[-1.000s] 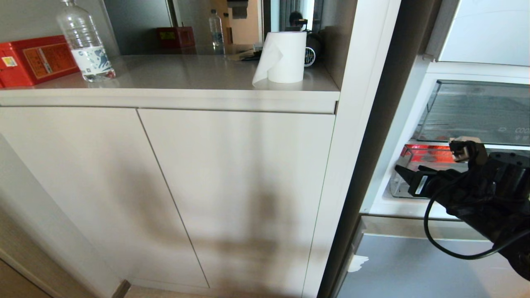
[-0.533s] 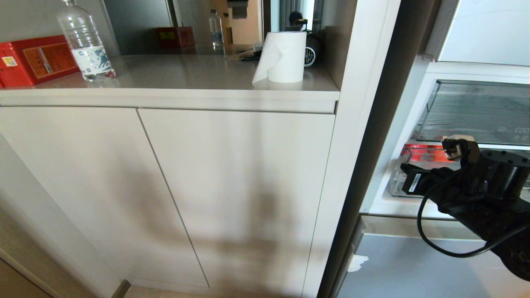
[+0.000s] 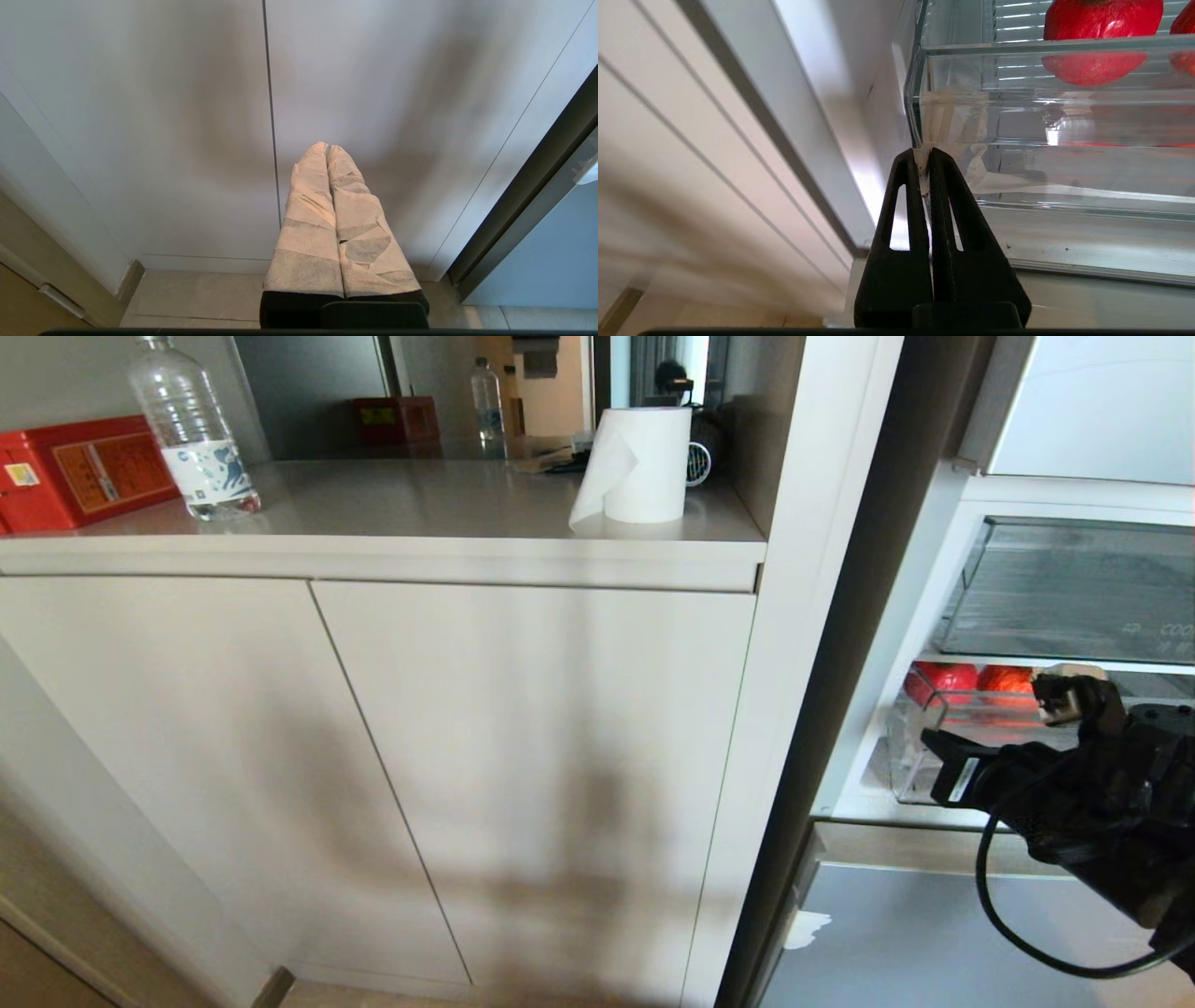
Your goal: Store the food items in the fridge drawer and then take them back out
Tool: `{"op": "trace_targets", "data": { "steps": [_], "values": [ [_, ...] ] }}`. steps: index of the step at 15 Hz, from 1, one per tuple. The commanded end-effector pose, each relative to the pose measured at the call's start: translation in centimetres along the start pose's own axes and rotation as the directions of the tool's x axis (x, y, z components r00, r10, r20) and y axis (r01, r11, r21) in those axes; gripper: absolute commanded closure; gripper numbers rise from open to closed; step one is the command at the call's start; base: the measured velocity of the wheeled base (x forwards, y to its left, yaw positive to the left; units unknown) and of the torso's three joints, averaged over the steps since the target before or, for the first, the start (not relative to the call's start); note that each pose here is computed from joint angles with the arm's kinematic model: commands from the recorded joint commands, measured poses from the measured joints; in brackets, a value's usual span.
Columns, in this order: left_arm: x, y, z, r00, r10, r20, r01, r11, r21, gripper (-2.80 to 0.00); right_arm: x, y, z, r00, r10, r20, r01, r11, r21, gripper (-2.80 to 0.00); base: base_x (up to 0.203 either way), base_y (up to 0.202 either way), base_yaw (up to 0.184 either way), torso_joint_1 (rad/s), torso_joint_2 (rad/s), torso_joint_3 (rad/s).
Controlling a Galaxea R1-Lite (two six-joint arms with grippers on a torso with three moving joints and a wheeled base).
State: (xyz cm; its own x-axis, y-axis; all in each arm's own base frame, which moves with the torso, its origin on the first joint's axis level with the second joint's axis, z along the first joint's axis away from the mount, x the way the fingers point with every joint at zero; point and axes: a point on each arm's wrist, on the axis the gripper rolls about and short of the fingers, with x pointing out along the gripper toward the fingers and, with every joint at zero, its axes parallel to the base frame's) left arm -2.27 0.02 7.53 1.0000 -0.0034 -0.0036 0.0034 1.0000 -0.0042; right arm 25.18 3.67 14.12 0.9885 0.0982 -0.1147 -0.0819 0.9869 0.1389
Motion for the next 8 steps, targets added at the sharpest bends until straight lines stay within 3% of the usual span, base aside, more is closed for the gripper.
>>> {"op": "trace_targets", "data": {
  "steps": [1, 8],
  "values": [
    [0.0, 0.0, 0.0, 1.000, 0.000, -0.001, 0.000, 1.000, 0.000, 0.00, -1.8, 0.0, 0.8, 0.999, 0.004, 0.042, -0.004, 1.000, 0.006, 0.00, 0.000, 0.000, 0.000, 0.000, 0.00, 0.000],
    [0.0, 0.0, 0.0, 1.000, 0.000, -0.001, 0.000, 1.000, 0.000, 0.00, -4.8, -0.2, 0.3, 0.999, 0.001, 0.034, -0.002, 1.000, 0.029, 0.00, 0.000, 0.000, 0.000, 0.000, 0.00, 0.000]
  ]
}}
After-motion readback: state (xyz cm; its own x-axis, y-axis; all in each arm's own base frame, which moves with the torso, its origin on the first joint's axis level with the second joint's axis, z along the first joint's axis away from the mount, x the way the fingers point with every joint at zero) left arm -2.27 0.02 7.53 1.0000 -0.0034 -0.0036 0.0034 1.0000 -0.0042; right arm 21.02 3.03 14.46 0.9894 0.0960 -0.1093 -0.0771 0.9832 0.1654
